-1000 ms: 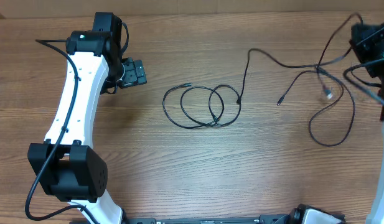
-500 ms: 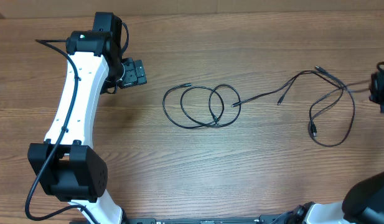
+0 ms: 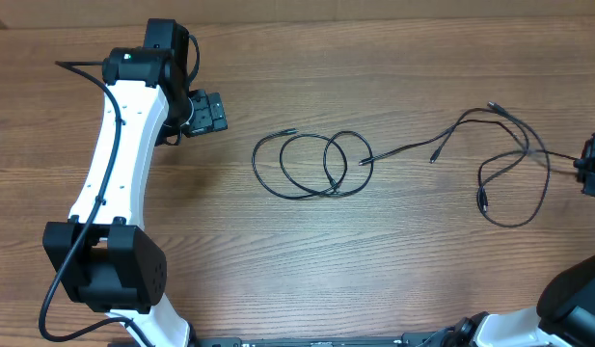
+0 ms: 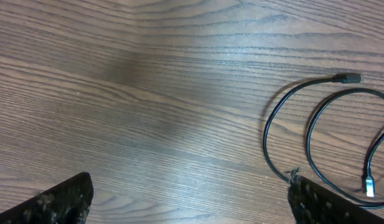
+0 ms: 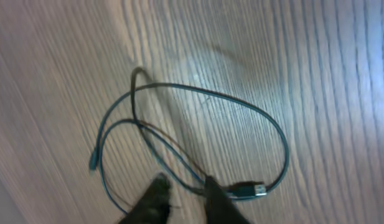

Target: Untangle cables

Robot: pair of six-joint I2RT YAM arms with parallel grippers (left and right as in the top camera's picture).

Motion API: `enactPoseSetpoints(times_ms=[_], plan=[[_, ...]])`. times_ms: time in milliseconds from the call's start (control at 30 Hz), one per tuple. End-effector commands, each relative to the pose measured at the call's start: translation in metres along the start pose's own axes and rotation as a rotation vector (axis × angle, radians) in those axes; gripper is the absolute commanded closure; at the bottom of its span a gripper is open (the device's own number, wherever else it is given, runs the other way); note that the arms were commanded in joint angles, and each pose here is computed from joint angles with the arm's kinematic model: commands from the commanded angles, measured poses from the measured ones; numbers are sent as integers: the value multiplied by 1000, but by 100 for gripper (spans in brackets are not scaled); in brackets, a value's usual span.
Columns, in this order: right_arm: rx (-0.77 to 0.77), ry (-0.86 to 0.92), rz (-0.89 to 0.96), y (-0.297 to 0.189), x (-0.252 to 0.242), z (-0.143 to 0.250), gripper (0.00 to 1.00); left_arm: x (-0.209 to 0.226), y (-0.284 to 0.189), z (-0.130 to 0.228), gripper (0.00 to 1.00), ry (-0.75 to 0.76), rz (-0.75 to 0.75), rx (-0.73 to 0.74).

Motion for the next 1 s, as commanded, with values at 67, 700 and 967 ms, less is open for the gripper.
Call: enactPoseSetpoints(times_ms=[67,700,967], plan=[[-17,24,16,4,-1,-3,39,-3,5,1,0,-12,1,15],[174,-776,-143,17,41,150,65,-3,5,1,0,-12,1,14],[258,-945,-97,50,27,252,79,-3,5,1,0,-12,1,14]])
Point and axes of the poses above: each gripper's point midway between its finger pads, its own y axis out along the fingers, its own x axis along the line the jaws close on, z = x × y, the point moved 5 cm from there along -y, back along the fingers, and after that the axes turned 2 degrees about y, right-handed, at the moved point
